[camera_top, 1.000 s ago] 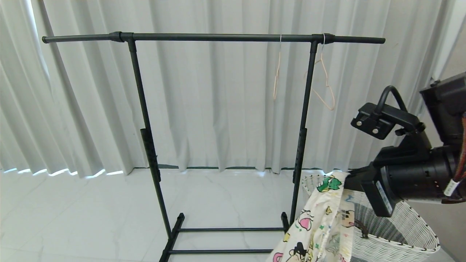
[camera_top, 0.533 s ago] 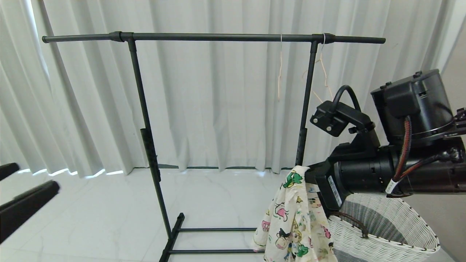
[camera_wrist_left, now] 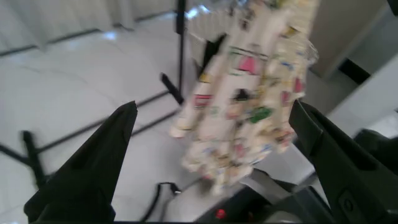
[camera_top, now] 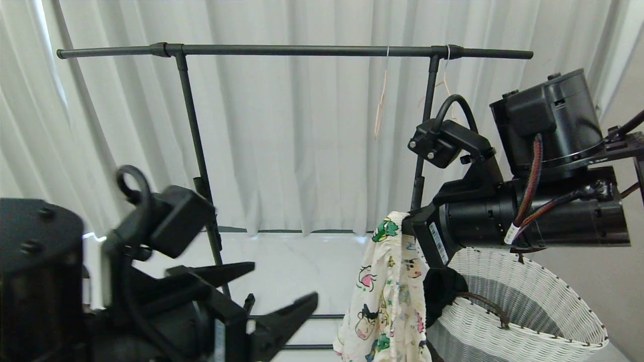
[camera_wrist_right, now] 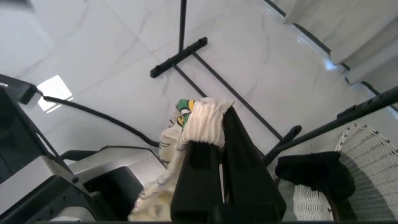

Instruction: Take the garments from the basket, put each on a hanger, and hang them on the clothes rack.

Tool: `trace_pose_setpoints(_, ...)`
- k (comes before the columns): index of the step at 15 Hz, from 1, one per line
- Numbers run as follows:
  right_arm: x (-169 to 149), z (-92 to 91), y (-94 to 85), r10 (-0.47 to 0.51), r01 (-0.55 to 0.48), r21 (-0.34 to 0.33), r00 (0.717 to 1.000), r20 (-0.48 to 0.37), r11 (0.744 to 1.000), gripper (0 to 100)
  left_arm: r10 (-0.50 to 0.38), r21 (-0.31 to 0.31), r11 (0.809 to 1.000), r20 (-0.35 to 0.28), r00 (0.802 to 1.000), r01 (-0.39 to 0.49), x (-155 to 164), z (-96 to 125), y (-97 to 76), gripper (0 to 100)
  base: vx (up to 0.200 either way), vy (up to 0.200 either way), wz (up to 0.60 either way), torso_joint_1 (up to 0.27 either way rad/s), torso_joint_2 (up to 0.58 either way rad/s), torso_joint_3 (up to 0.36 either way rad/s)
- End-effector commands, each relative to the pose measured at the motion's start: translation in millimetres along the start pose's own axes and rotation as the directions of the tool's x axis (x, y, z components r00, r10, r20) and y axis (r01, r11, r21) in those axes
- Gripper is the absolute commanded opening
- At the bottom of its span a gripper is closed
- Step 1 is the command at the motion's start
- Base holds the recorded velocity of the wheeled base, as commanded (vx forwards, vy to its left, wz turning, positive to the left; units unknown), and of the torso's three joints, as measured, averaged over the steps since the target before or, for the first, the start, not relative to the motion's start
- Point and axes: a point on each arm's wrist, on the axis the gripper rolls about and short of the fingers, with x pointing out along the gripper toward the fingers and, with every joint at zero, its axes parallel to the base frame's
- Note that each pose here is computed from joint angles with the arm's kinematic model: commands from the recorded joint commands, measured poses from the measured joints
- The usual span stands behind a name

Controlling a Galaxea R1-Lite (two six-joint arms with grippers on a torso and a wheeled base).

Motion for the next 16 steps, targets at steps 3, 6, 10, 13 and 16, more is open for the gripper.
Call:
trace_pose_setpoints(3, -0.6, 5.2, 14.2, 0.042, -0.042, -0.008, 0.999, 0.018, 0.999, 0, -0.074, -0.009, 0.997, -0.12, 0.99, 0.074, 81.6, -30.5, -60.0, 100, 0.0, 0.0, 0.0, 0.0, 0.0, 0.0)
trace_pose_setpoints(6, -7.1, 9.7, 23.8, 0.072, -0.072, -0.001, 0.997, 0.043, 0.997, 0, -0.045, -0.042, 0.998, -0.153, 0.987, 0.039, 98.4, -35.5, -57.6, 100, 0.0, 0.0, 0.0, 0.0, 0.0, 0.0)
trace_pose_setpoints(10, -15.7, 12.2, 26.7, 0.082, -0.082, -0.007, 0.994, 0.065, 0.997, 0, -0.034, -0.079, 0.997, -0.148, 0.988, 0.022, 107.4, -31.2, -55.5, 100, 0.0, 0.0, 0.0, 0.0, 0.0, 0.0)
trace_pose_setpoints(13, -16.1, 11.4, 23.6, 0.073, -0.073, 0.007, 0.995, 0.063, 0.997, 0, -0.048, -0.083, 0.996, -0.127, 0.991, 0.037, 100.2, -26.8, -57.1, 100, 0.0, 0.0, 0.0, 0.0, 0.0, 0.0)
trace_pose_setpoints(16, -15.6, 10.5, 22.7, 0.07, -0.071, 0.015, 0.996, 0.06, 0.997, 0, -0.053, -0.094, 0.994, -0.08, 0.995, 0.045, 88.4, -16.8, -55.4, 100, 0.0, 0.0, 0.0, 0.0, 0.0, 0.0)
